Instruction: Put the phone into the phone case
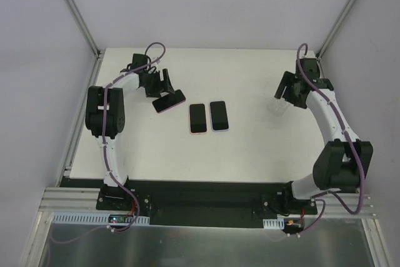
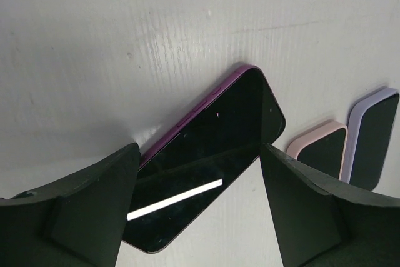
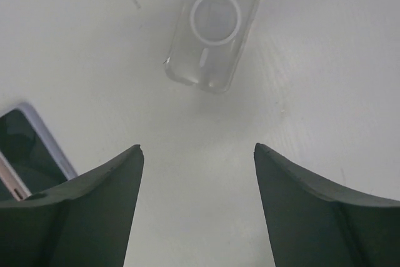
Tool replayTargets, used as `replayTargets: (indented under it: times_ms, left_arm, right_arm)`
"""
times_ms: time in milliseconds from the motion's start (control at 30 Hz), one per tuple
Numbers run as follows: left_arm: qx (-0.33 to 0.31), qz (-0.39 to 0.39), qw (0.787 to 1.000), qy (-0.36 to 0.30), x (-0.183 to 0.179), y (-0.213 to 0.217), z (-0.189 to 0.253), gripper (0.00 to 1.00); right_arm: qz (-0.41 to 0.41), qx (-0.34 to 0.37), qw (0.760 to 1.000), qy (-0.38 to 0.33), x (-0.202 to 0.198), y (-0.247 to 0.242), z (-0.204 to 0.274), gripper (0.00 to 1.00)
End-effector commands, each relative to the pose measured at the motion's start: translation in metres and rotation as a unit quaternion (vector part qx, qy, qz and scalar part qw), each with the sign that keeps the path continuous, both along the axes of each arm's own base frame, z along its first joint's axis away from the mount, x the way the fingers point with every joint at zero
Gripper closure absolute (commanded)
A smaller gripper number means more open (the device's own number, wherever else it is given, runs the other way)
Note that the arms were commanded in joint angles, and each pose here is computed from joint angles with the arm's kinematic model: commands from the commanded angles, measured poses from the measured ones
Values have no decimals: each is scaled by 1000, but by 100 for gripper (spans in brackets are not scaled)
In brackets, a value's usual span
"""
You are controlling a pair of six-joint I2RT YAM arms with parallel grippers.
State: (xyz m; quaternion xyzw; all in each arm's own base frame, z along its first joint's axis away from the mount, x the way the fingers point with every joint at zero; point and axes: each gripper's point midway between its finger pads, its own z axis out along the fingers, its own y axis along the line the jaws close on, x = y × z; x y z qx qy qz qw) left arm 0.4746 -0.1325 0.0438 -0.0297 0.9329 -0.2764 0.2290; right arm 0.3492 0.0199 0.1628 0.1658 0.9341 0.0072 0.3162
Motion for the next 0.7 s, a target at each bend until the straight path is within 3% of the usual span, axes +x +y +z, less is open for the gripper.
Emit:
replayTargets:
  times_ms: [0, 133, 433, 667]
  left_arm:
    - [18, 7, 999, 47, -39, -5, -13, 22]
    - [32, 63, 994, 88, -56, 1, -23, 23]
    - [83, 98, 984, 122, -104, 2, -35, 24]
    - [105, 134, 982, 80, -108, 18, -6, 20]
  right_arm:
    - [-13, -3, 998, 63, 20, -44, -28, 30]
    - [-30, 8, 993, 117, 29, -69, -60, 45]
    - [-22, 63, 989, 128, 57, -85, -86, 48]
    - [-13, 65, 985, 157, 66, -87, -106, 49]
